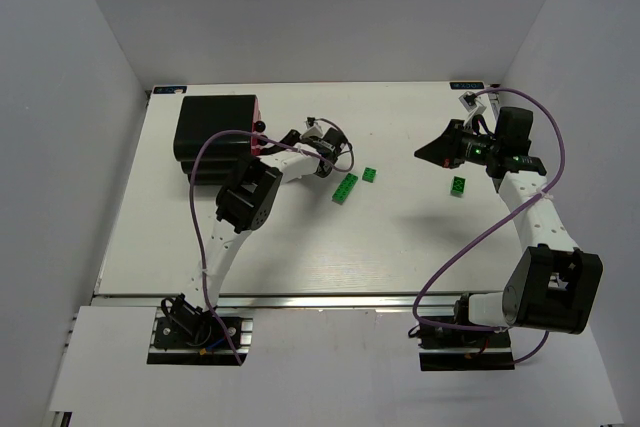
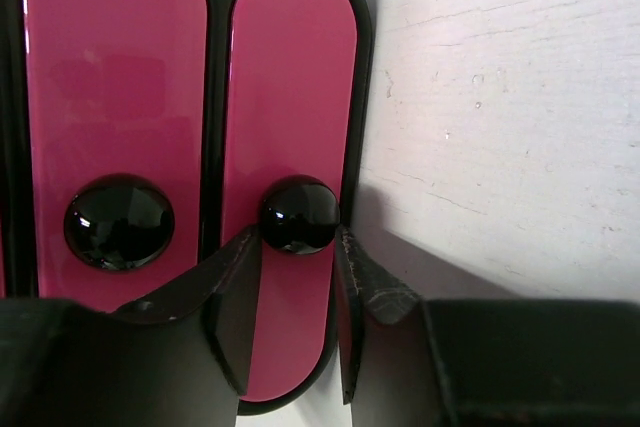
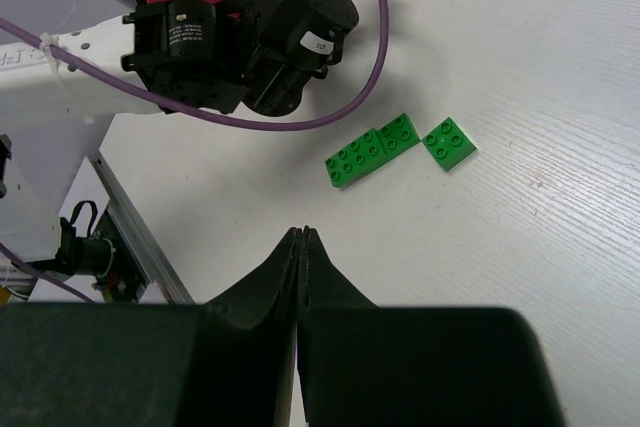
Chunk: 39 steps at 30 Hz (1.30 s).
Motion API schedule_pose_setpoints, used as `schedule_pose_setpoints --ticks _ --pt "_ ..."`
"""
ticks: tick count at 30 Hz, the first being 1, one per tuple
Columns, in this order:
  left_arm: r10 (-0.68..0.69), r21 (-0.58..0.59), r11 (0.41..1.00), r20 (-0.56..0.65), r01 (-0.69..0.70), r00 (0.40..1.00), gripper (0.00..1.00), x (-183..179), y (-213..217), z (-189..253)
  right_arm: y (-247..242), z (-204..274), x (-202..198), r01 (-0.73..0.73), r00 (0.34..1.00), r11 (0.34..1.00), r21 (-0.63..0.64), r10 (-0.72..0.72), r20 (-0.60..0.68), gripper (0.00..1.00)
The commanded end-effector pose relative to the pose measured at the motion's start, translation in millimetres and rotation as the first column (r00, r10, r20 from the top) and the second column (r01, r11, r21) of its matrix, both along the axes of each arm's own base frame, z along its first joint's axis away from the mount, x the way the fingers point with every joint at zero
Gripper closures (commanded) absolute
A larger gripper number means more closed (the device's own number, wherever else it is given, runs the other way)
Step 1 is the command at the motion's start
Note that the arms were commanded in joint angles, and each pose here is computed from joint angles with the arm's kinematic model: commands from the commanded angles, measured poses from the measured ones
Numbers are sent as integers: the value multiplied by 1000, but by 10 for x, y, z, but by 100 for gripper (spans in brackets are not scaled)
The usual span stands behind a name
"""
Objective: Sort the legos into containers by color
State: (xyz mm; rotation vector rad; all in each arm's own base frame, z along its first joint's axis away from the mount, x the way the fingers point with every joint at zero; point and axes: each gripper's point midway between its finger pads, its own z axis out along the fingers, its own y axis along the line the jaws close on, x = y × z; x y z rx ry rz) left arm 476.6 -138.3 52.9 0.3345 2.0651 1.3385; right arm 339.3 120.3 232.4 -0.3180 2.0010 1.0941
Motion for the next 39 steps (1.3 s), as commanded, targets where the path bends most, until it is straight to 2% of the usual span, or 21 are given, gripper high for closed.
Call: schedule_pose_setpoints --ticks 1,3,4,7,15,23,30,32,34,35,37,39 --pt "16 -19 1000 75 -15 997 69 102 -23 156 4 74 18 -20 999 1000 6 20 34 100" --pt "17 -15 1000 76 -16 997 74 102 -21 160 7 70 15 -23 999 1000 8 23 31 100" --pt "18 -21 1000 79 -17 997 81 102 -23 163 7 75 13 -23 999 1000 8 23 33 100" --pt "11 -50 999 85 -7 996 86 89 -83 170 7 70 15 -23 999 1000 8 23 31 100" --pt "-41 -167 984 117 60 992 87 24 -366 408 7 60 15 -23 999 1000 8 23 28 100" --pt "-95 -198 973 118 117 988 87 -84 -712 395 5 73 15 -22 999 1000 6 22 34 100" --pt "-101 -215 968 140 130 985 85 -114 -818 421 11 62 12 -27 999 1000 10 27 28 100" --pt "-98 -206 970 147 127 984 73 -116 -804 461 9 67 16 -26 999 1000 9 26 30 100" --pt "-80 -175 979 145 105 986 53 -64 -675 475 11 68 13 -27 999 1000 11 27 29 100" --pt "-81 -161 981 143 104 986 47 -73 -657 471 0 68 17 -24 999 1000 10 24 30 100" --pt "-74 -121 988 154 93 985 36 -41 -589 505 5 57 17 -25 999 1000 11 25 24 100" --pt "-83 -87 992 142 96 986 36 -44 -568 494 5 61 16 -26 999 1000 10 26 27 100"
